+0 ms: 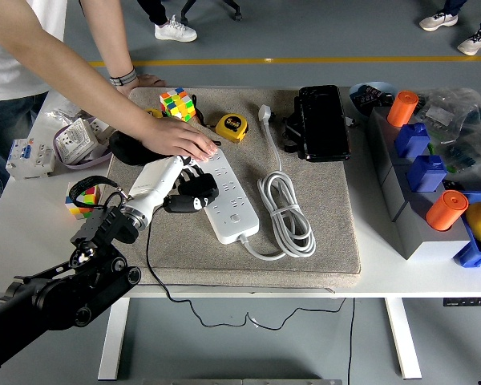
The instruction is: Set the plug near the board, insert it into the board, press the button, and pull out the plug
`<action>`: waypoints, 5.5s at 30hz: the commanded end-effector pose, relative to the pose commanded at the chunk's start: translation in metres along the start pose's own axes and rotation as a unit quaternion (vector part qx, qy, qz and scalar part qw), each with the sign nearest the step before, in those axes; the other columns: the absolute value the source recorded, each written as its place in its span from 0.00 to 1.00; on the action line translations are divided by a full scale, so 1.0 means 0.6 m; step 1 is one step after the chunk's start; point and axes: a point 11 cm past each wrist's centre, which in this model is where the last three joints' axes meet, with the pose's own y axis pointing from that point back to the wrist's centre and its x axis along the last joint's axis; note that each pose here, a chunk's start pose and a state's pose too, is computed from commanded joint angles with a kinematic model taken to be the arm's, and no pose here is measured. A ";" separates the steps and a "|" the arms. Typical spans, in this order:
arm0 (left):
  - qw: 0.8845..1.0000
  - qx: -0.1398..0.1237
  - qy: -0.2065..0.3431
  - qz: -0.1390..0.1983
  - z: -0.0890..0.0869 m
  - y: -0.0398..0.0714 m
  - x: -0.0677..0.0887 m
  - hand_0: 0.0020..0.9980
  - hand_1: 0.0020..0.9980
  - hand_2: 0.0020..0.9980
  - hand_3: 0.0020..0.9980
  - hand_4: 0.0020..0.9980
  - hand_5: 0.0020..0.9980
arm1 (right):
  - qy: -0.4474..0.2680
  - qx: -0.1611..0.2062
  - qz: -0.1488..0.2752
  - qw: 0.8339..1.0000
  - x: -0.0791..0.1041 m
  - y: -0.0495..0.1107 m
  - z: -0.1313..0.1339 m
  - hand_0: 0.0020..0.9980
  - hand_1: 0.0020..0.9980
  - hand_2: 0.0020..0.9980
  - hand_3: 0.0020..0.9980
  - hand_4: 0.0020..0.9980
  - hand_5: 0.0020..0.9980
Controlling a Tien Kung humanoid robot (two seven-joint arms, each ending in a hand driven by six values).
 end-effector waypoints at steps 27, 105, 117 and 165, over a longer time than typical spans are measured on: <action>0.996 -0.038 0.040 0.069 -0.020 0.016 0.037 0.26 0.39 0.47 0.54 0.80 0.00 | 0.001 0.000 0.001 1.000 0.001 0.000 0.001 0.60 0.65 0.61 0.51 0.81 0.50; 0.936 0.062 0.310 0.156 -0.164 0.079 0.069 0.55 0.66 0.65 0.67 1.00 0.46 | -0.001 -0.001 0.000 1.000 0.000 0.000 0.001 0.60 0.65 0.61 0.51 0.81 0.50; 0.917 0.069 0.357 0.165 -0.175 0.081 0.074 0.56 0.65 0.64 0.63 0.93 0.44 | -0.003 -0.006 0.002 1.000 -0.001 -0.002 0.004 0.60 0.65 0.61 0.51 0.81 0.50; 0.906 0.037 0.376 0.192 -0.162 0.083 0.122 0.55 0.63 0.63 0.61 0.89 0.44 | 0.009 -0.025 0.000 1.000 -0.005 -0.004 0.006 0.61 0.67 0.67 0.53 0.83 0.50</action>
